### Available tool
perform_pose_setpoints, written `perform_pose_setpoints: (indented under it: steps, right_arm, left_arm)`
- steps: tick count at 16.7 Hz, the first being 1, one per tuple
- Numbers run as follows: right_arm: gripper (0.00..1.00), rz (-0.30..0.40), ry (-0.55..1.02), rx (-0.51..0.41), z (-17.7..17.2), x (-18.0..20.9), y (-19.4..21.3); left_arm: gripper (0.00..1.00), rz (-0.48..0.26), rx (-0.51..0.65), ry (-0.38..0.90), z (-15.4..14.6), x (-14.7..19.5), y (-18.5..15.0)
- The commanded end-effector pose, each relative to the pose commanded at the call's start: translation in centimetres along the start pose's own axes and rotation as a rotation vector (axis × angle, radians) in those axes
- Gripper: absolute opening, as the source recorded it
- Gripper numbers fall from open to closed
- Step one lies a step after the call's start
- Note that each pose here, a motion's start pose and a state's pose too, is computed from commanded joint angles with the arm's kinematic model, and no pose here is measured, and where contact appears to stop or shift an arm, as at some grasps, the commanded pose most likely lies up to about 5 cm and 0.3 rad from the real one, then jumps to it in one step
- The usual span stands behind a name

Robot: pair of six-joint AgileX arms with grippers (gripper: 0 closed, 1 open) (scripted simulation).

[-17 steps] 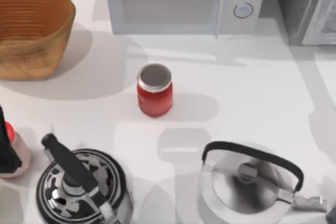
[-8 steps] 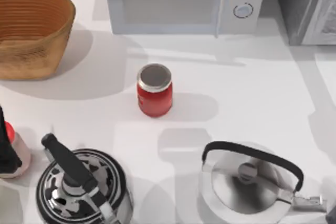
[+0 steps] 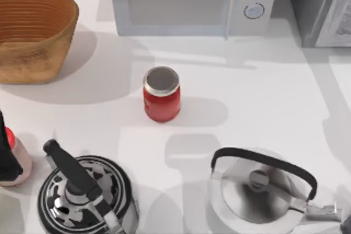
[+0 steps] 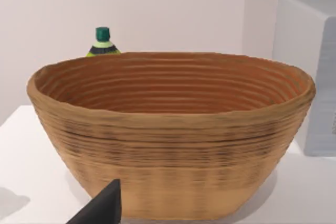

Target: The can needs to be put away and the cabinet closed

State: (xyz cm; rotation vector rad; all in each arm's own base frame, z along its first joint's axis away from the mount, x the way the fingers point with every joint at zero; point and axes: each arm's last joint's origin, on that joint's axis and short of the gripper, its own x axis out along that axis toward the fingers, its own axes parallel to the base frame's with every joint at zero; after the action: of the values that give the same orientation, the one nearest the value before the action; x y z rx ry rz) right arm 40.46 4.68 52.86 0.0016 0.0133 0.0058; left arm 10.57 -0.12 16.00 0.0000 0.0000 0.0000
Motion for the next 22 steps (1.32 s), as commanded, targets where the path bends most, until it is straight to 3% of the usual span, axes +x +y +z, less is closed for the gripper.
perform_pose_setpoints:
  steps: [5,8,11,14,17,22]
  right_arm:
    - [1.00,0.002,0.008,-0.013,0.7,-3.2,-0.6]
    - [1.00,0.002,0.009,-0.017,0.6,-7.3,-1.4]
    - [1.00,0.002,0.019,-0.014,-1.6,-12.6,-2.2]
    - [1.00,0.006,0.045,-0.006,-7.0,-18.1,-3.0]
    - [1.00,0.011,0.066,0.004,-14.6,-23.1,-3.6]
    - [1.00,0.014,0.049,0.013,-27.4,-28.2,-4.3]
  left_arm:
    - [1.00,0.000,0.000,0.000,0.0,0.0,0.0]
    - [1.00,0.000,0.000,0.000,0.0,0.0,0.0]
    - [1.00,0.000,0.000,0.000,0.0,0.0,0.0]
    - [1.00,0.000,0.000,0.000,0.0,0.0,0.0]
    - [1.00,0.000,0.000,0.000,0.0,0.0,0.0]
    - [1.00,0.000,0.000,0.000,0.0,0.0,0.0]
